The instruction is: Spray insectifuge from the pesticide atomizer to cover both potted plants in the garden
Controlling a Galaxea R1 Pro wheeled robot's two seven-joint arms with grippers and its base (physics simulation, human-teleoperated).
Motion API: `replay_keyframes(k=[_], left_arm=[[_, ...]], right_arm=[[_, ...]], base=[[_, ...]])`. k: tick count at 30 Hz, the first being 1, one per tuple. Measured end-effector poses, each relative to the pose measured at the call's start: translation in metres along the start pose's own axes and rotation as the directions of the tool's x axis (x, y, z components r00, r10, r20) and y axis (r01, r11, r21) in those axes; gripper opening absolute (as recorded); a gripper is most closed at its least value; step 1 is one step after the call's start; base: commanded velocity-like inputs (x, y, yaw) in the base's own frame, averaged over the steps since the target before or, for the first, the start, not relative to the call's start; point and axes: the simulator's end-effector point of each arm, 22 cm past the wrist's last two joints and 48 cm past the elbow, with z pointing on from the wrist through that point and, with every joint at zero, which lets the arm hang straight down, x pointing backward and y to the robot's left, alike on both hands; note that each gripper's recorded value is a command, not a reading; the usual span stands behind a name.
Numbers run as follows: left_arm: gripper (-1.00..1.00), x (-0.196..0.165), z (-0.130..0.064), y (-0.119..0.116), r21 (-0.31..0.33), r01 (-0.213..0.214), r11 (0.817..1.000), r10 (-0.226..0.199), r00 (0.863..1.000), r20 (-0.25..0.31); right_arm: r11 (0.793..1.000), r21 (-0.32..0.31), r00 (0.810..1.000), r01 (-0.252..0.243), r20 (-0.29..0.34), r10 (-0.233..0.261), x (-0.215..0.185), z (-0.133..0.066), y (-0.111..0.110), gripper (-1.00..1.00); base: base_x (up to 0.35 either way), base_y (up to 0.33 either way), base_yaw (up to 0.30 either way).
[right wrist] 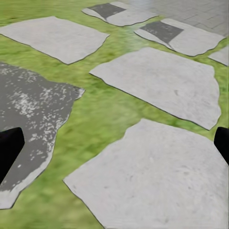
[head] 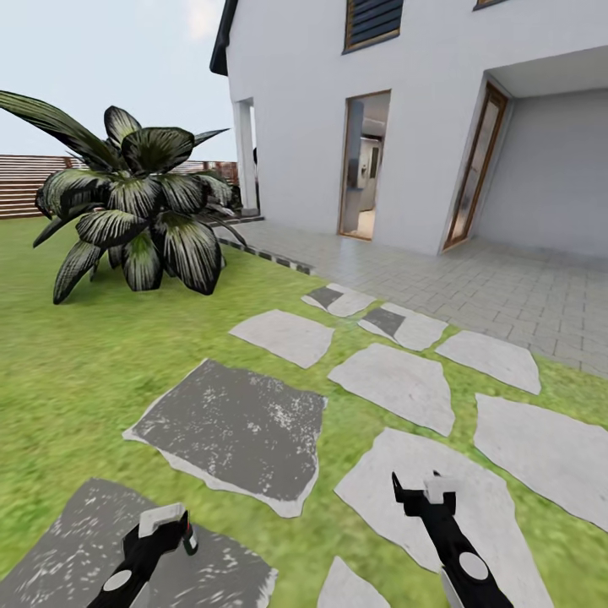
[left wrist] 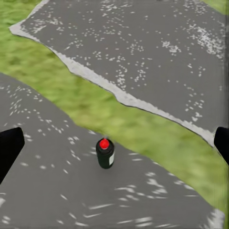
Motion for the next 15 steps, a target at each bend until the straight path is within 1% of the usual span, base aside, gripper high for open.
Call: replay_keyframes(k=[12, 15], left_arm=[[1.00, 0.0000, -0.0001, -0.0004, 0.000, 0.002, 1.000, -0.002, 1.000, 0.001], [1.00, -0.0002, 0.0000, -0.0005, 0.000, 0.001, 1.000, -0.001, 1.000, 0.002]], right_arm=[[1.000, 0.006, 1.000, -0.004, 0.001, 0.004, -0.0002, 0.0000, -0.0009, 1.00], [1.000, 0.007, 1.000, -0.004, 0.004, 0.004, -0.0014, 0.0002, -0.0015, 1.00]], base=[[0.244, -0.170, 0.000], [0.151, -0.101, 0.000]])
